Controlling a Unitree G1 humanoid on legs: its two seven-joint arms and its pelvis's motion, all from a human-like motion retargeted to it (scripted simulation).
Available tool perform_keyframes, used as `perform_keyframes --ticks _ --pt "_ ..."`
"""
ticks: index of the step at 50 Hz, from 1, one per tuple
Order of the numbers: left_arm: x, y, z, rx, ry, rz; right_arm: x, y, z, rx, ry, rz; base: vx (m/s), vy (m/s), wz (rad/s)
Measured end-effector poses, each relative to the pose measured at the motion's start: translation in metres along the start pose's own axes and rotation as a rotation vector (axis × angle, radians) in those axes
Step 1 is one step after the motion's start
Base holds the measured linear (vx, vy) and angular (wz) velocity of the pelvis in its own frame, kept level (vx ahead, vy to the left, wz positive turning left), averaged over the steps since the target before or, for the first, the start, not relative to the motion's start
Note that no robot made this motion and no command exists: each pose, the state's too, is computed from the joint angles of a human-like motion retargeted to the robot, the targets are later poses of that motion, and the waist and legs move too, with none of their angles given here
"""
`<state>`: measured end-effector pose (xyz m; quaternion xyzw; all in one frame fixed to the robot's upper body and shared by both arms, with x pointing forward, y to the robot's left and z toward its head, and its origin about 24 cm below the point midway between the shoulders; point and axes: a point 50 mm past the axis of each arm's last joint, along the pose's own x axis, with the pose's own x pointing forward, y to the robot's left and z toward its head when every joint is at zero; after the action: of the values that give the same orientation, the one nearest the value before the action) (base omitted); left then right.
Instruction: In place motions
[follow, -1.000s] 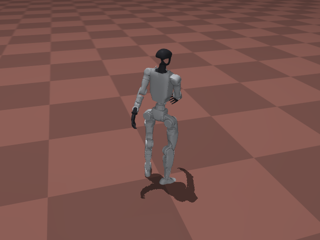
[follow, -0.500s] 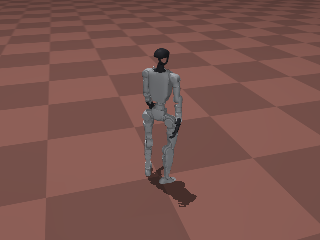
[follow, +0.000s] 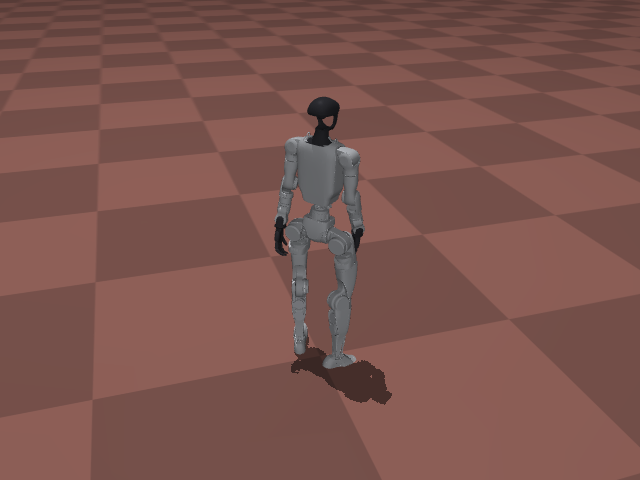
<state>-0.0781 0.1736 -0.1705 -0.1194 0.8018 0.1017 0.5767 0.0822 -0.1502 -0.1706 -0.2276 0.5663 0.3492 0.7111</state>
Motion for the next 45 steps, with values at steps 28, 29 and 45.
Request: perform_keyframes --ticks 28,29,45 --pt "-0.03 0.006 0.107 0.123 -0.313 -0.022 -0.027 0.051 -0.128 0.391 0.459 -0.01 0.0 0.0 0.0" --pt "-0.031 0.006 0.108 0.123 -0.318 -0.023 -0.029 0.055 -0.131 0.394 0.475 -0.001 -0.03 -0.07 -0.01" --pt "-0.016 -0.005 0.075 0.068 -0.237 -0.073 -0.023 0.032 -0.112 0.328 0.431 -0.036 -0.18 -0.02 0.05"
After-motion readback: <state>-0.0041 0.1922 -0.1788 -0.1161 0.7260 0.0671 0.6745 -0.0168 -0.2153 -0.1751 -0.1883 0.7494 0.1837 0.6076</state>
